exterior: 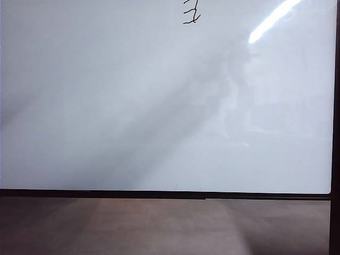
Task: Reach to the right to find the marker pen, pick it up, and write the number 3 on the whiteboard.
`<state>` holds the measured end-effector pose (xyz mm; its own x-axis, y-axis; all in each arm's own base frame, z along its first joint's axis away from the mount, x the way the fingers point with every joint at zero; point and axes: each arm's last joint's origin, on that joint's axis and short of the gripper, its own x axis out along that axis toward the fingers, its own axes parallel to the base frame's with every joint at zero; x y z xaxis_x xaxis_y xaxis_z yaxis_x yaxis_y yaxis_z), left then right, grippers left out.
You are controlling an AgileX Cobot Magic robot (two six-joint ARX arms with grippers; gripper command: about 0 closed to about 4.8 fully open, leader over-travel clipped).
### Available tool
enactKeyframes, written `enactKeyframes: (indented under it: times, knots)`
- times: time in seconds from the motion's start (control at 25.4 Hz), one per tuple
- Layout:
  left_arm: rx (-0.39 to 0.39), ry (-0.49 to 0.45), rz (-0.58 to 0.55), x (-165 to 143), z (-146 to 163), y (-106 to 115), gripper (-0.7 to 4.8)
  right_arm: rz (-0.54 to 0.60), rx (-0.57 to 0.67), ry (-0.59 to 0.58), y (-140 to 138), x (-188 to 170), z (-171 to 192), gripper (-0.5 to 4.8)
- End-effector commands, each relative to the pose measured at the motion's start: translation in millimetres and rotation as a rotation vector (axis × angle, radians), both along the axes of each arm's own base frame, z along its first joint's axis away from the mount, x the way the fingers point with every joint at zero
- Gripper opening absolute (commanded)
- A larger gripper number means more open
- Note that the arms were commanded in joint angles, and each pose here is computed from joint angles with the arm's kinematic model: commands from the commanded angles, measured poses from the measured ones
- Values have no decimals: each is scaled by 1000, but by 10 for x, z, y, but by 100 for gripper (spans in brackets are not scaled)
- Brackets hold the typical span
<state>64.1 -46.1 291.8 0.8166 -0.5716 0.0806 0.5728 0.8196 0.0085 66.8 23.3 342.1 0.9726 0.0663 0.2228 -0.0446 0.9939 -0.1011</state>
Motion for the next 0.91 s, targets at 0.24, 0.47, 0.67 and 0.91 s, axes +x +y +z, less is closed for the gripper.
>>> enactKeyframes:
  times: [0.24, 0.47, 0.67, 0.91]
  knots:
    - [-28, 14, 4, -133, -391, 100, -6, -1, 2, -8, -27, -50, -242, 31]
    - [12, 57, 6, -95, -516, 72, -6, 18, 7, 23, -29, -64, -291, 31]
    - [29, 71, 6, -29, -679, 24, -6, 15, 3, 30, -36, -72, -302, 31]
    - [26, 73, 7, 45, -869, -30, -6, 16, 3, 30, -36, -72, -302, 31]
